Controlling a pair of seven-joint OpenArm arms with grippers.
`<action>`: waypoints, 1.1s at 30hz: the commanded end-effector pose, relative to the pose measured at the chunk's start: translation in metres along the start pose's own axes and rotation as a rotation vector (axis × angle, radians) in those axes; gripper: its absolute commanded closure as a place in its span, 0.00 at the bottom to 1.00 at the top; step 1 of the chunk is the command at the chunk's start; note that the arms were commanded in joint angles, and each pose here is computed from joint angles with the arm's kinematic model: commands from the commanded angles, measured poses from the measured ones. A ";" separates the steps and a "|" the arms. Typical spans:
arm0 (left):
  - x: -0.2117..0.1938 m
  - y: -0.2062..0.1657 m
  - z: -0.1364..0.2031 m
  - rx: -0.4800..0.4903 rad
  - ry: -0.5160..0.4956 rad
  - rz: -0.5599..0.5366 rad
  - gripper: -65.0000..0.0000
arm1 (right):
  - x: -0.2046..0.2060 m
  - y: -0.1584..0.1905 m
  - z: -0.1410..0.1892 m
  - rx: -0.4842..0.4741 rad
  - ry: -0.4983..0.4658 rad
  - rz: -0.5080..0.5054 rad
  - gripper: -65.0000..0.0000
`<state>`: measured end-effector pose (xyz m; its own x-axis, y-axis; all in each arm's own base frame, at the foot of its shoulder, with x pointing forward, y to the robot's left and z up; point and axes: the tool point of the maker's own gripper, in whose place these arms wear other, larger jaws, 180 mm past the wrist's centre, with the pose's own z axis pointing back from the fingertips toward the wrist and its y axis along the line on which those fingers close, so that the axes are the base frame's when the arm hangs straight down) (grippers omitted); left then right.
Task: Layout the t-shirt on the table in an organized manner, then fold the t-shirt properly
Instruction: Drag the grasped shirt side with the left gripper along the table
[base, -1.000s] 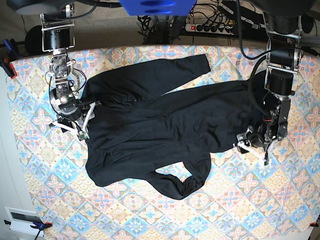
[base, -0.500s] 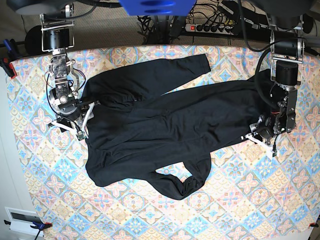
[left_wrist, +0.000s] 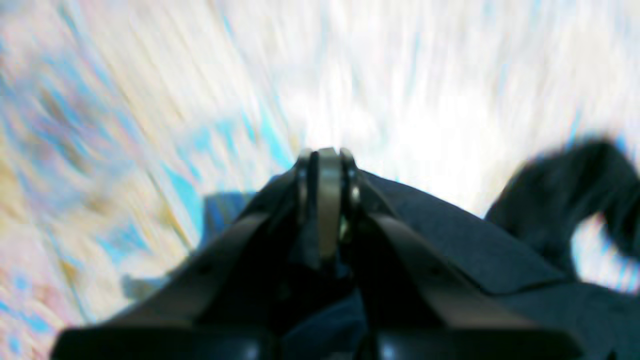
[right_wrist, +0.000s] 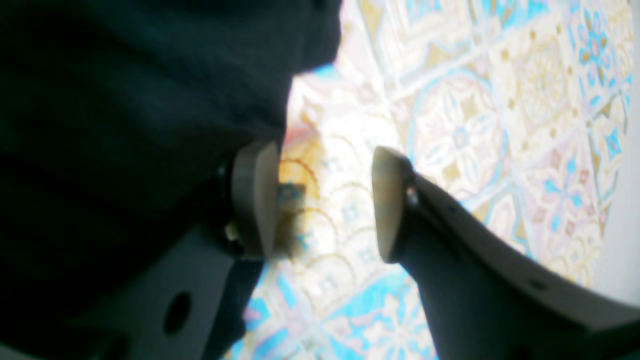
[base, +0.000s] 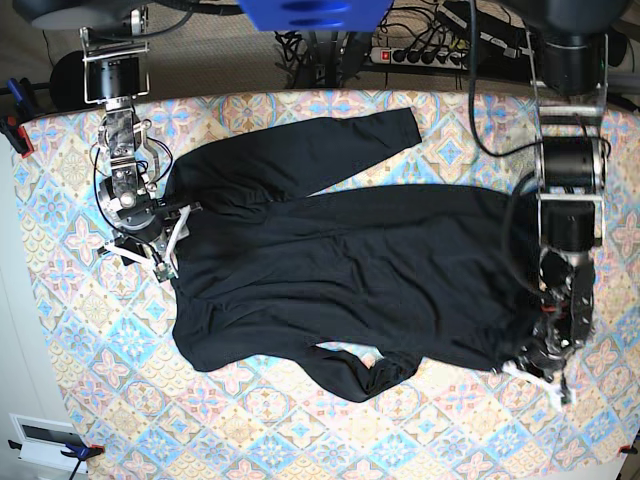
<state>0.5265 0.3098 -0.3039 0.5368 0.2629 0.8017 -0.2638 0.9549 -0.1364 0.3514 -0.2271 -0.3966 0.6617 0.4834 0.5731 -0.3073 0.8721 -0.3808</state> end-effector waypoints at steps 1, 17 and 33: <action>0.050 -0.001 0.007 -0.001 -0.111 0.014 1.00 | 0.014 -0.014 0.004 -0.034 -0.043 0.005 0.57; 0.163 0.038 0.034 0.215 -0.431 -0.112 0.86 | 0.017 -0.003 0.003 -0.010 -0.046 0.031 0.57; -0.005 0.096 0.021 0.292 -0.047 -0.102 0.69 | 0.019 0.012 0.002 0.019 -0.048 0.062 0.57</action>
<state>0.4701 0.3851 -0.3372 0.5893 0.1820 0.7871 -0.4199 0.9014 0.1060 0.3473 -0.2074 -0.4038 0.6408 0.5368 0.5488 -0.3744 0.8426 -0.3871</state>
